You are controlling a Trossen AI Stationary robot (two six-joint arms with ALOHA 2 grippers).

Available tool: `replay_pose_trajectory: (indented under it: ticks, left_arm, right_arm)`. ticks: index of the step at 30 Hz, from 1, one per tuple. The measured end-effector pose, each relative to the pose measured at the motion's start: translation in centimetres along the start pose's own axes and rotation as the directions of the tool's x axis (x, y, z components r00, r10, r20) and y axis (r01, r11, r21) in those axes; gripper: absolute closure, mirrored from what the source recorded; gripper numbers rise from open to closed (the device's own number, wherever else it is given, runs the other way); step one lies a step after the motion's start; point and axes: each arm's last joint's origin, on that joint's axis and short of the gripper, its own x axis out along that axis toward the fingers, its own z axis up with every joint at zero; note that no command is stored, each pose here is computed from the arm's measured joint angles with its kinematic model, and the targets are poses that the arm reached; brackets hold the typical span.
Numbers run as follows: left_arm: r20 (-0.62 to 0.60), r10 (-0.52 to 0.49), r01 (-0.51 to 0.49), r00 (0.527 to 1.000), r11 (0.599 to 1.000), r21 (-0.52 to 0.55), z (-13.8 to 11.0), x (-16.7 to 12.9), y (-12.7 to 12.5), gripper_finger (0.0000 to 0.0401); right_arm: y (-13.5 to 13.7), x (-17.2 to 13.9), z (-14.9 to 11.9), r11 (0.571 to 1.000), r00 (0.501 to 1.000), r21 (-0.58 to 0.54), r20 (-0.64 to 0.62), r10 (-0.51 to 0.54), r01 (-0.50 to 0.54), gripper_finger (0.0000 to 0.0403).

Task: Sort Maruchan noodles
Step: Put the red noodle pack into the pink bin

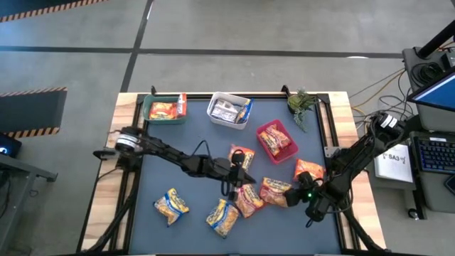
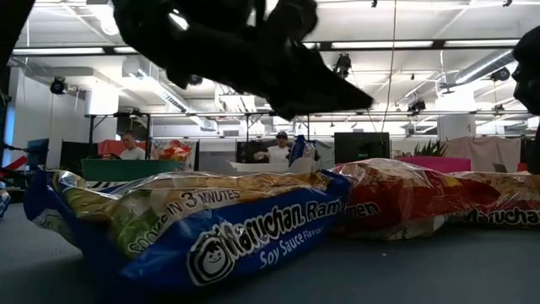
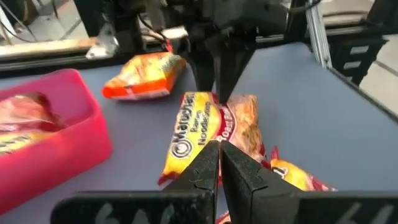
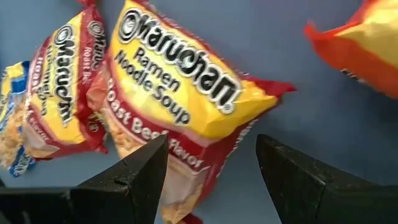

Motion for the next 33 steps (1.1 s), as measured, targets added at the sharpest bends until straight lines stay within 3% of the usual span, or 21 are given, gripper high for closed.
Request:
replay_pose_trajectory:
  ticks: [5,14,21,27,33]
  left_arm:
    - [0.007,-0.065,0.065,0.998,0.998,-0.004,-0.1,3.3,-0.2,0.0401]
    - [-0.159,-0.082,0.084,0.984,0.996,0.005,-2.5,7.5,-0.3,0.0401]
    - [-0.192,-0.080,0.080,0.978,0.997,-0.013,-3.6,7.6,-0.3,0.0401]
    - [-0.223,-0.078,0.072,0.972,0.997,-0.034,-4.0,7.5,-0.2,0.0401]
    - [-0.237,-0.078,0.072,0.968,0.997,-0.034,-4.2,7.4,-0.2,0.0401]
  right_arm:
    - [-0.1,0.1,0.1,1.000,1.000,-0.003,0.011,0.002,-0.002,0.0170]
    - [0.1,0.1,0.1,0.999,0.998,0.008,0.039,0.039,-0.040,0.0170]
    - [-0.1,0.4,0.0,0.999,0.998,0.012,0.047,0.051,-0.052,0.0170]
    - [-0.5,1.5,-0.3,0.988,0.985,0.019,0.081,0.152,-0.154,0.0170]
    - [-0.3,2.2,-0.5,0.968,0.960,-0.069,0.131,0.247,-0.240,0.0170]
